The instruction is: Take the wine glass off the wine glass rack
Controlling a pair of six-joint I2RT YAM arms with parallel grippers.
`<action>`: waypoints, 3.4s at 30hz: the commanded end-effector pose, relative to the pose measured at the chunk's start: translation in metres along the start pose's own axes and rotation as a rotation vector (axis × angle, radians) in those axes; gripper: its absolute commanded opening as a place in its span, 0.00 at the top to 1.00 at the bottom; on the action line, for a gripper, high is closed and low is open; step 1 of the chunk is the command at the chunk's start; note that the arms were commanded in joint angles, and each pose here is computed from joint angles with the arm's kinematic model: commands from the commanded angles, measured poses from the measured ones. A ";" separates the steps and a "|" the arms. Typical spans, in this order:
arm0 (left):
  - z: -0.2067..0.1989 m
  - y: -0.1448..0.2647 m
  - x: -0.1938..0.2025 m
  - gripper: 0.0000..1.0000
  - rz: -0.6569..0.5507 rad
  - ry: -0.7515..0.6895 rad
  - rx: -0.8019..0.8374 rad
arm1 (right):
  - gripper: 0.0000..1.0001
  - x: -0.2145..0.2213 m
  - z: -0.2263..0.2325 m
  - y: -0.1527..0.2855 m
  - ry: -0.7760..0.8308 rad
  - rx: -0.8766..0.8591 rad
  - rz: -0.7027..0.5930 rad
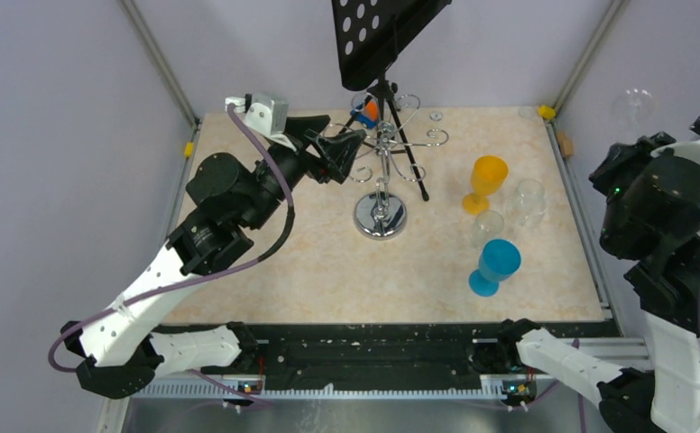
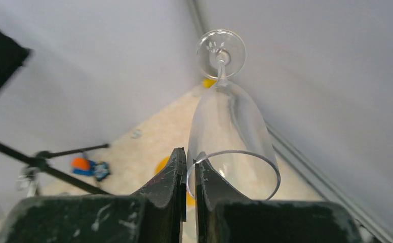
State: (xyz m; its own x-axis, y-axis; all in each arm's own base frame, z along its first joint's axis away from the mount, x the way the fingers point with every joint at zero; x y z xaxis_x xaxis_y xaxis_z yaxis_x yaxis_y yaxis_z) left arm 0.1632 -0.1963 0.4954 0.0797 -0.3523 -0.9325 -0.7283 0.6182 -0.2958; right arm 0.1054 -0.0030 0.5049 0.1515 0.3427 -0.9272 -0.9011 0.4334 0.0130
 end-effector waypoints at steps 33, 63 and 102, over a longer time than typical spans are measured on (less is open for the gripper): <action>0.026 0.041 -0.013 0.24 0.006 -0.098 -0.207 | 1.00 0.160 -0.049 0.005 0.223 0.270 0.879; 0.031 0.047 -0.017 0.24 -0.002 -0.123 -0.246 | 1.00 0.209 -0.068 -0.023 0.296 0.330 0.886; 0.034 0.040 -0.013 0.23 0.014 -0.160 -0.279 | 0.88 0.209 -0.081 -0.040 0.156 0.363 1.023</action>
State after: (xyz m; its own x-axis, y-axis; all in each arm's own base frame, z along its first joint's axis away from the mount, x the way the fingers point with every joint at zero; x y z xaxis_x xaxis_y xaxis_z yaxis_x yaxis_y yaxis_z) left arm 0.1548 -0.1448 0.4799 0.1218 -0.1974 -0.9727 -0.8864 0.4193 -0.1961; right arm 0.1445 -0.0115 0.2865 -0.6733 0.5693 -0.4717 -0.4467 0.1951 0.8731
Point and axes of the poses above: each gripper's point midway between its finger pads, its own y axis back along the fingers, its own z axis along the line the jaws close on, x = y × z, the point moved 10 cm from there along y, back along the fingers, and after that the axes turned 1 degree about -y, right-handed, at the moved point
